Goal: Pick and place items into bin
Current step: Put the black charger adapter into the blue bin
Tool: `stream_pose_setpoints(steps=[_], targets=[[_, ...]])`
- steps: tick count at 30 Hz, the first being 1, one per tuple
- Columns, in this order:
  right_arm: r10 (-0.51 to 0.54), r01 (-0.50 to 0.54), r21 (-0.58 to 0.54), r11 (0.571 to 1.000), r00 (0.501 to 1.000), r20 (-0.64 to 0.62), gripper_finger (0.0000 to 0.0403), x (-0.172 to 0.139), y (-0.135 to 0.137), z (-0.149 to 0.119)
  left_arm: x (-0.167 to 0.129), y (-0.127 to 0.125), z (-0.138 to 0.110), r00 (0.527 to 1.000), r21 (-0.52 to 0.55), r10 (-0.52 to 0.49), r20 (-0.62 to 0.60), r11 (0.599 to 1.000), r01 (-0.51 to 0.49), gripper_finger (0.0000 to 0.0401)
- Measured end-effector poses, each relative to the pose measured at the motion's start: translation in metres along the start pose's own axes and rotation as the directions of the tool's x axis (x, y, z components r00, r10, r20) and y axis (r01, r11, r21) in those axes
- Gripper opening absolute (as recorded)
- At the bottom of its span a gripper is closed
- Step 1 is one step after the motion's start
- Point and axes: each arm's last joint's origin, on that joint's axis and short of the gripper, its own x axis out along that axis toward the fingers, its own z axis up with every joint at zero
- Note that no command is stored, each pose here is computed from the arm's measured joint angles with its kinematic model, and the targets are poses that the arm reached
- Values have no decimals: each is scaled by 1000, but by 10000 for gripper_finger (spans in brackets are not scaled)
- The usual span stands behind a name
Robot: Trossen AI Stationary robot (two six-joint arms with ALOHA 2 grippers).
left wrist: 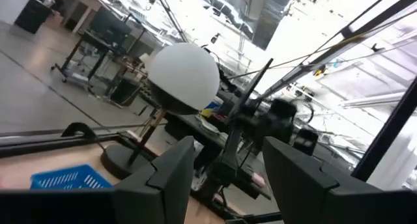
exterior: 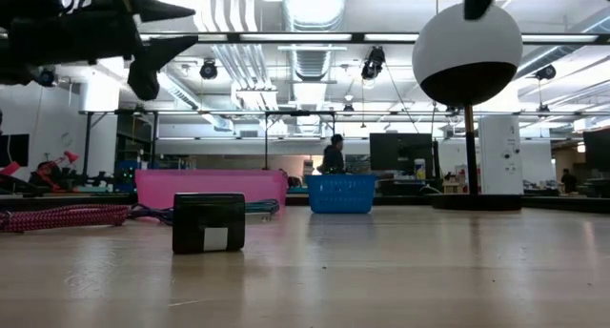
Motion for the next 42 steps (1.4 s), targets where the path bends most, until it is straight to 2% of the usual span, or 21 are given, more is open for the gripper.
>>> stream_pose_setpoints(steps=[5, 9, 11, 16, 20, 25, 29, 33, 35, 37, 40, 42], targets=[[-110, 109, 39, 993, 993, 35, 9, -20, -14, -14, 32, -18, 9, 999, 28, -31, -44, 999, 33, 169], [-104, 102, 34, 994, 993, 56, 8, -31, -18, -17, 68, -34, 11, 984, 86, -27, -178, 995, 43, 169], [-103, 101, 19, 995, 992, 79, 8, -35, -19, -14, 85, -42, 10, 961, 86, -17, -276, 995, 43, 169], [-85, 85, 10, 996, 980, 181, 9, -48, -20, 3, 119, -70, 11, 808, 62, 41, -588, 998, -5, 167], [-82, 86, -12, 996, 976, 203, 9, -55, -21, 9, 140, -95, 13, 698, 133, 106, -708, 991, -16, 166], [-89, 95, -30, 995, 984, 153, 9, -58, -23, 4, 164, -128, 8, 613, 222, 137, -778, 973, 64, 166], [-97, 103, -53, 993, 990, 100, 9, -57, -24, -1, 175, -149, -9, 556, 357, 210, -804, 919, 169, 166], [-104, 108, -73, 991, 993, 53, 8, -56, -25, -6, 180, -162, -29, 526, 411, 240, -816, 881, 236, 168], [-106, 109, -80, 991, 994, 39, 9, -56, -25, -8, 180, -164, -42, 502, 406, 242, -830, 880, 247, 172], [-106, 109, -82, 991, 994, 34, 9, -56, -25, -8, 179, -164, -56, 473, 382, 249, -845, 900, 208, 181], [-109, 111, -89, 990, 994, 19, 9, -56, -25, -10, 179, -163, -73, 437, 359, 265, -860, 922, 148, 207], [-111, 111, -93, 989, 994, 13, 9, -56, -25, -11, 178, -162, -85, 406, 354, 267, -874, 922, 155, 231]])
